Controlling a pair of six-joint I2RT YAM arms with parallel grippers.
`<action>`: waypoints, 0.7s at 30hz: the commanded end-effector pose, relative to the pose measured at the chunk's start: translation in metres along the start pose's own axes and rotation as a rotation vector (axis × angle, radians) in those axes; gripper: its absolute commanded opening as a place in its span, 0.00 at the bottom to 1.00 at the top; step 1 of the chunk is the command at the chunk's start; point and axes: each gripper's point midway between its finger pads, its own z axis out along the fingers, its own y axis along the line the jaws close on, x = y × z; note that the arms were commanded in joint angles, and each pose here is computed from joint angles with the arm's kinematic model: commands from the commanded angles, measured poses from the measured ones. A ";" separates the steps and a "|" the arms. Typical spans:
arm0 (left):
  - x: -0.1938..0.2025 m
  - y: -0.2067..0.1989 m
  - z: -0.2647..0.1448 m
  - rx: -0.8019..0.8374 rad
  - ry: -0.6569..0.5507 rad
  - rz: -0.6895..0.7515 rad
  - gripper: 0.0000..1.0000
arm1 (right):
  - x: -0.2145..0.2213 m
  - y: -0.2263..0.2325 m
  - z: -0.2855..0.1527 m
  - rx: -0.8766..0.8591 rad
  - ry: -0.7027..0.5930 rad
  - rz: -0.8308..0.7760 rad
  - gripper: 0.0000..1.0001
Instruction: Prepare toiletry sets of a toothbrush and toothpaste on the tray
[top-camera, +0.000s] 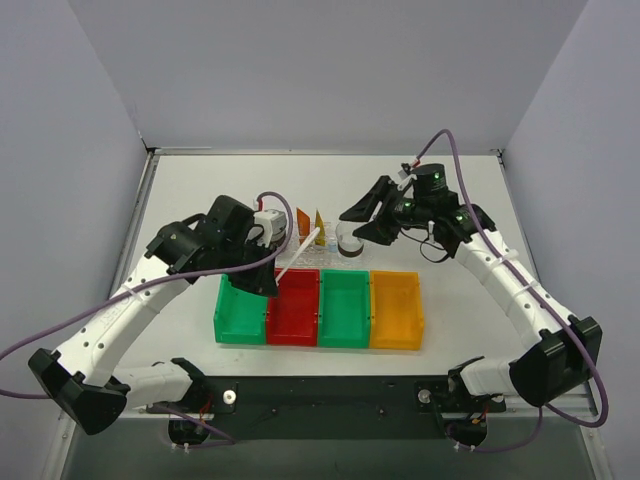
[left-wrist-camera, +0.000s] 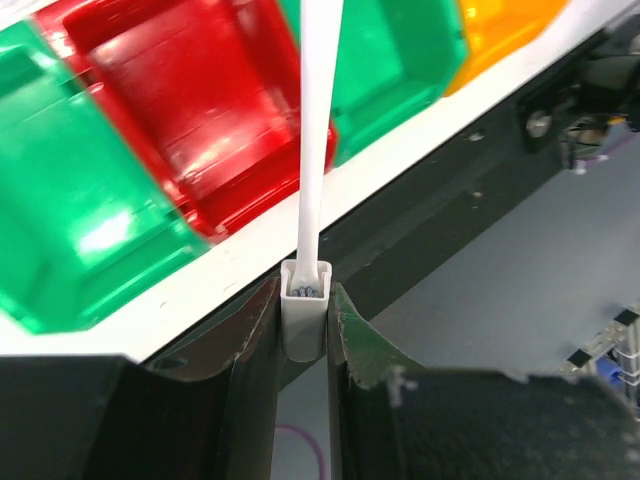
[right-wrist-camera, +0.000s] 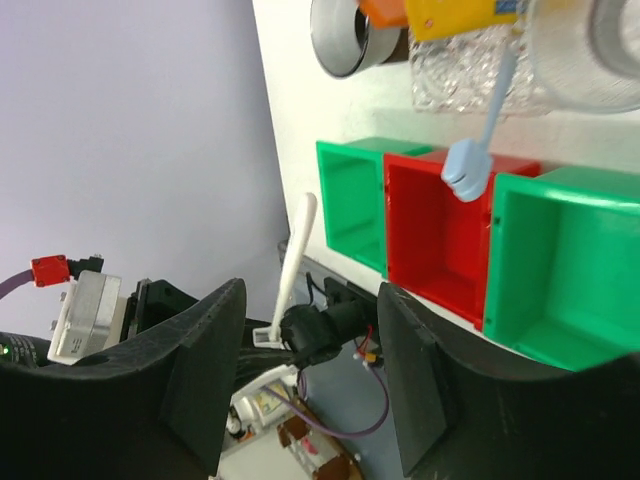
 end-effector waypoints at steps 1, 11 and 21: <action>0.006 0.031 -0.026 -0.137 0.075 0.099 0.00 | -0.024 0.005 -0.033 -0.014 -0.117 -0.080 0.51; 0.005 0.051 -0.014 -0.214 0.164 0.109 0.00 | -0.057 -0.014 -0.066 0.111 -0.236 -0.192 0.53; -0.013 0.075 0.004 -0.330 0.243 0.105 0.00 | -0.083 -0.013 -0.075 0.142 -0.287 -0.225 0.53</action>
